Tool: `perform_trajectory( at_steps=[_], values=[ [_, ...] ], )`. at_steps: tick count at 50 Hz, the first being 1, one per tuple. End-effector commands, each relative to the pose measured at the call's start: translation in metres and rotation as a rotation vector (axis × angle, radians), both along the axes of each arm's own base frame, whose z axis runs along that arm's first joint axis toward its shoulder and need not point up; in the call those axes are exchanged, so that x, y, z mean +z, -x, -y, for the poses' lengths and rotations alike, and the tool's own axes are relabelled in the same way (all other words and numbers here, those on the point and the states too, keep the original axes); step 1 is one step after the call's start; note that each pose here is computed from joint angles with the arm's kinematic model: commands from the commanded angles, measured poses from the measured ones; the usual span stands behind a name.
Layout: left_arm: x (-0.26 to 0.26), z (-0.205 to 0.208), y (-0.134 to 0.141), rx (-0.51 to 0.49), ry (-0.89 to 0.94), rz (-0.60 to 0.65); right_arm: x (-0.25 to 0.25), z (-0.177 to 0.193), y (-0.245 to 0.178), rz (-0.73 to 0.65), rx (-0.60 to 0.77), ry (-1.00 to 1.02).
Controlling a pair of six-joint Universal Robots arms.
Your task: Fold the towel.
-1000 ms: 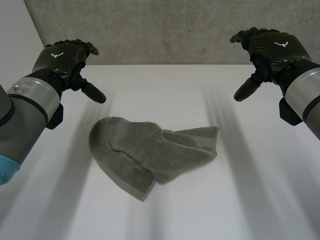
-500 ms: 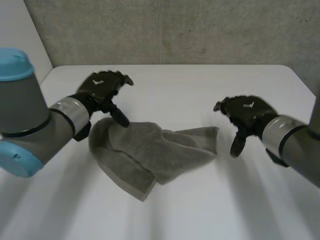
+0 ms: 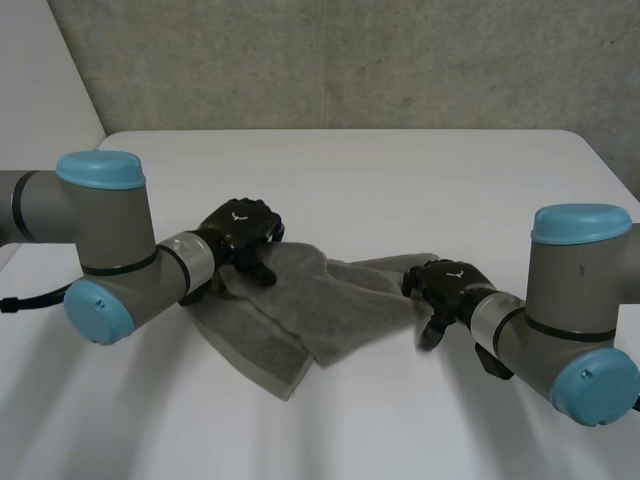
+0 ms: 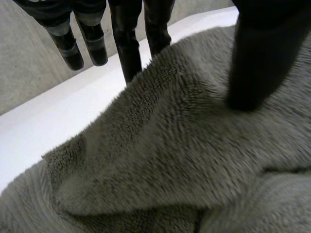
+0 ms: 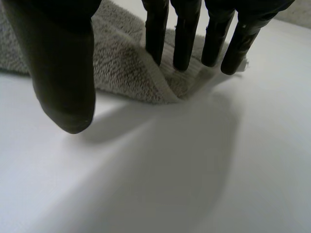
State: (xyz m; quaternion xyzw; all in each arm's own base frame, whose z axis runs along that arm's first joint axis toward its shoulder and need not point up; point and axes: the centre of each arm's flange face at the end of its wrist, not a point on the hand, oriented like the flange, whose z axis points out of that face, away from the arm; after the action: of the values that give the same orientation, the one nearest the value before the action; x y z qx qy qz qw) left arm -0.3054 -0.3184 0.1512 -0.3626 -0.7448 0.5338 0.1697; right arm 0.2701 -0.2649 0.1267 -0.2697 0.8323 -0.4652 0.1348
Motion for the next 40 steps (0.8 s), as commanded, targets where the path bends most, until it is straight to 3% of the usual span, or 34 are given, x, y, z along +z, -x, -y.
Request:
perform_trajectory(
  at_steps=[1, 11, 16, 19, 21, 22, 23, 24, 25, 29, 32, 36, 40],
  values=[
    [0.002, -0.002, -0.001, 0.000, -0.021, 0.009, -0.008, 0.005, -0.005, 0.021, 0.004, -0.024],
    [0.020, 0.000, -0.004, 0.010, 0.008, -0.002, 0.022, 0.007, -0.016, 0.096, 0.083, 0.045],
    [0.051, 0.023, 0.001, 0.028, 0.149, -0.045, 0.059, 0.027, -0.028, 0.158, 0.129, 0.169],
    [0.067, 0.036, 0.004, 0.036, 0.221, -0.061, 0.099, 0.049, -0.040, 0.216, 0.160, 0.309],
    [0.114, 0.059, 0.003, 0.110, 0.392, -0.106, 0.165, 0.070, -0.048, 0.294, 0.160, 0.518],
    [0.115, 0.059, 0.003, 0.110, 0.393, -0.106, 0.166, 0.071, -0.048, 0.294, 0.160, 0.520],
    [0.146, 0.066, 0.001, 0.158, 0.485, -0.140, 0.202, 0.073, -0.049, 0.331, 0.159, 0.629],
    [0.181, 0.065, -0.003, 0.196, 0.572, -0.184, 0.203, 0.073, -0.049, 0.332, 0.159, 0.630],
    [0.182, 0.065, -0.003, 0.196, 0.573, -0.185, 0.240, 0.068, -0.047, 0.374, 0.159, 0.732],
    [0.267, 0.032, -0.018, 0.232, 0.744, -0.319, 0.312, 0.045, -0.028, 0.513, 0.122, 0.937],
    [0.286, 0.014, -0.027, 0.232, 0.766, -0.385, 0.311, 0.040, -0.026, 0.522, 0.129, 0.939],
    [0.276, 0.010, -0.041, 0.254, 0.745, -0.389, 0.269, 0.033, -0.023, 0.435, 0.156, 0.826],
    [0.225, 0.011, -0.052, 0.225, 0.668, -0.329, 0.218, 0.016, -0.020, 0.271, 0.220, 0.724]
  ],
)
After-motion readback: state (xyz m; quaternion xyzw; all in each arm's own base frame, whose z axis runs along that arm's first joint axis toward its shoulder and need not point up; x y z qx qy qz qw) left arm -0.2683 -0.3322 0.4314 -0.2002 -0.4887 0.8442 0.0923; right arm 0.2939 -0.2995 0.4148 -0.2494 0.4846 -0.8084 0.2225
